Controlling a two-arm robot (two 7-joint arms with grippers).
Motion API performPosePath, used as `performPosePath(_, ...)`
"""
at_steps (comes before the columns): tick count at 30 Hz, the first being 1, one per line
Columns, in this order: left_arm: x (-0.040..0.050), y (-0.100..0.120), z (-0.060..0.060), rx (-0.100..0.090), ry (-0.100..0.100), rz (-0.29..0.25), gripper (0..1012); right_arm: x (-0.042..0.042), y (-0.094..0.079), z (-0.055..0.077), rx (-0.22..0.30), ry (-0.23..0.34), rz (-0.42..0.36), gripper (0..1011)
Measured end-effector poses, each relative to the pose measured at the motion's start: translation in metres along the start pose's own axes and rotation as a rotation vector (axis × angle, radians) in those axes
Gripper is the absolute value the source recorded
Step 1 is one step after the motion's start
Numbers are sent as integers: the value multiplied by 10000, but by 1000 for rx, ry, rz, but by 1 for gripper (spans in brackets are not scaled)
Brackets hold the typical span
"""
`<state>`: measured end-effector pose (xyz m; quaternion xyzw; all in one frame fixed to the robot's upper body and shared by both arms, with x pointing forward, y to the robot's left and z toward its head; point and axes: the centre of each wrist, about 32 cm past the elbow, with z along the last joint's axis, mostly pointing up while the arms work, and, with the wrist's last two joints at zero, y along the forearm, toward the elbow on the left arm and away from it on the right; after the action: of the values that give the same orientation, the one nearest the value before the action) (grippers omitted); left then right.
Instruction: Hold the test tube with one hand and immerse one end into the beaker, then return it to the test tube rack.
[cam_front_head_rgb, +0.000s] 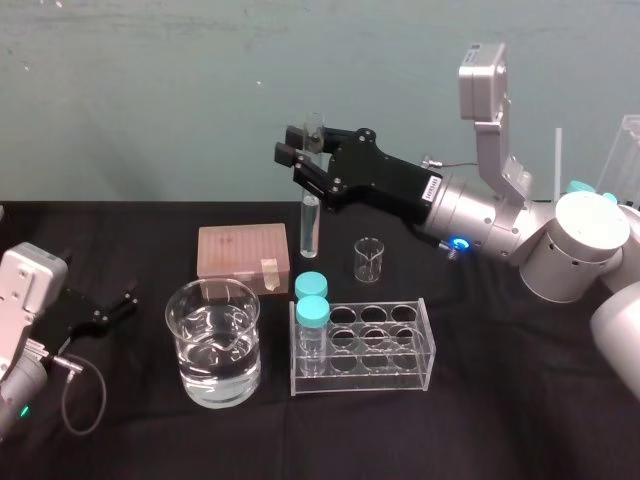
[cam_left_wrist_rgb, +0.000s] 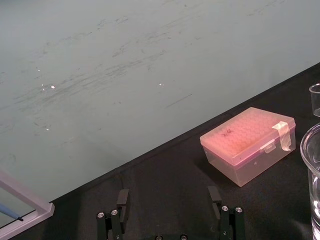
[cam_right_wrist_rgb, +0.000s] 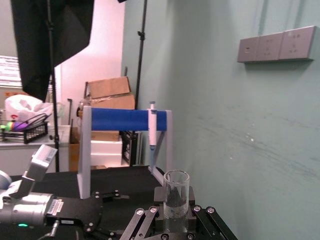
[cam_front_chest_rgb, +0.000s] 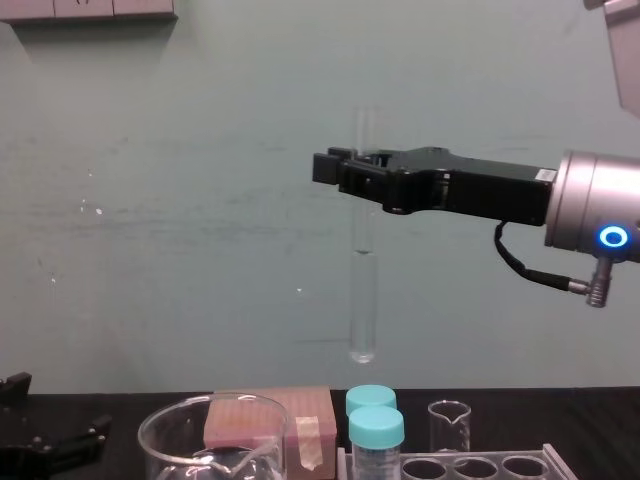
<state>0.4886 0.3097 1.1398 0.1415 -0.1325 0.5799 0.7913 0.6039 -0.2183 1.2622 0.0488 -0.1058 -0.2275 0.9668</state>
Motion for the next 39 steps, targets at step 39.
performPosePath(39, 0, 0, 0, 0, 0, 0, 1000, -66, 400, 43, 63, 28, 247, 241)
